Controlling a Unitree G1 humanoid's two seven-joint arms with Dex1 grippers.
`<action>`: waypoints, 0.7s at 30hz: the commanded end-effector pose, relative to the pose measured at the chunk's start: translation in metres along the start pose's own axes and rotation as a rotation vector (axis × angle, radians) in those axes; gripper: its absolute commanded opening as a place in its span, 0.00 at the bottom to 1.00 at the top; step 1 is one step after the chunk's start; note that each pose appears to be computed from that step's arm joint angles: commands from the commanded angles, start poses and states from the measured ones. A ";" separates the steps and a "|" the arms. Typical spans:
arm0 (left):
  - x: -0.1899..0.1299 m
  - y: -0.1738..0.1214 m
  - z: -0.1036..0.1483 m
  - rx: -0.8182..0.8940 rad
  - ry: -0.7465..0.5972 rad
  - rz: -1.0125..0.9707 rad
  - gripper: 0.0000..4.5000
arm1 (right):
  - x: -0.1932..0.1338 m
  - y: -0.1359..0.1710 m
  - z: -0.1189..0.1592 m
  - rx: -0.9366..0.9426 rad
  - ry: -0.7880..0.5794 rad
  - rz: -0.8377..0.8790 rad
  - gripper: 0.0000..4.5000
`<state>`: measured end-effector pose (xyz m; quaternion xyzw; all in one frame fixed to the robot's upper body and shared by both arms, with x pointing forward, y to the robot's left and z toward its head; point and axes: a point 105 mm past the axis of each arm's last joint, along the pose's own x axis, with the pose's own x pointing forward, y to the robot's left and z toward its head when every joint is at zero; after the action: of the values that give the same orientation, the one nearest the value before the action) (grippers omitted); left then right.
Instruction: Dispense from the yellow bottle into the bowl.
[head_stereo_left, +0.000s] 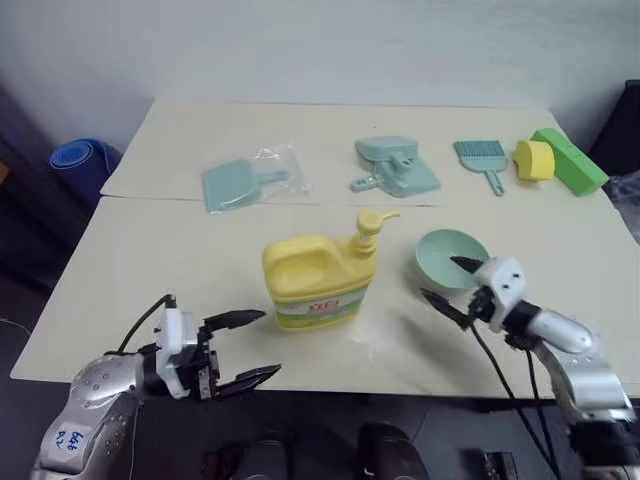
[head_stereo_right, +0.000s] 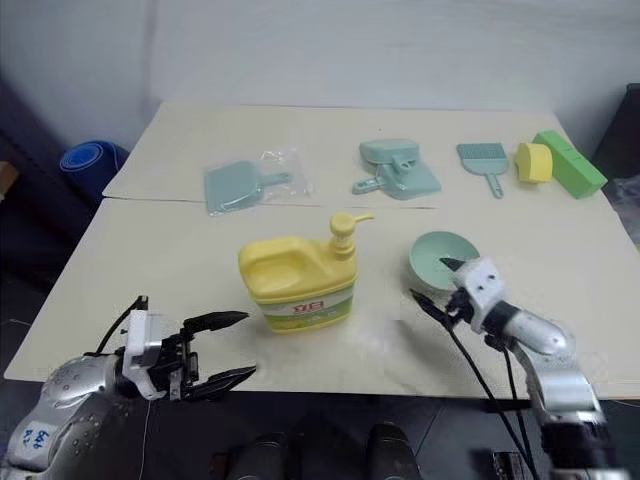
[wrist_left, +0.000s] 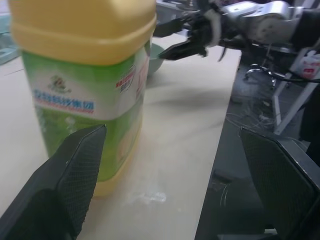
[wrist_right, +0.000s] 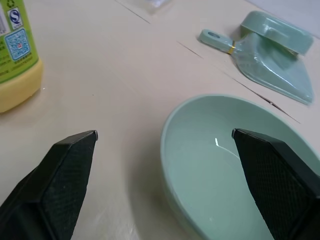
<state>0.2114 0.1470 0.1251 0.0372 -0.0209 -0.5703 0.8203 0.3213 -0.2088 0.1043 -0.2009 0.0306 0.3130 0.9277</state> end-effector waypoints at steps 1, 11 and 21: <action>0.009 -0.004 0.017 0.036 -0.036 -0.024 1.00 | 0.015 -0.003 -0.013 -0.007 0.067 0.009 0.96; -0.002 -0.015 0.096 -0.119 -0.105 -0.174 0.88 | 0.034 -0.006 0.005 -0.029 0.078 0.053 0.42; 0.026 0.018 0.162 0.075 -0.261 -0.178 0.22 | 0.024 -0.011 0.035 -0.054 0.037 0.088 0.00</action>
<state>0.2151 0.1278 0.2804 -0.0046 -0.1225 -0.6460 0.7534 0.3472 -0.1937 0.1072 -0.2263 0.0895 0.3368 0.9096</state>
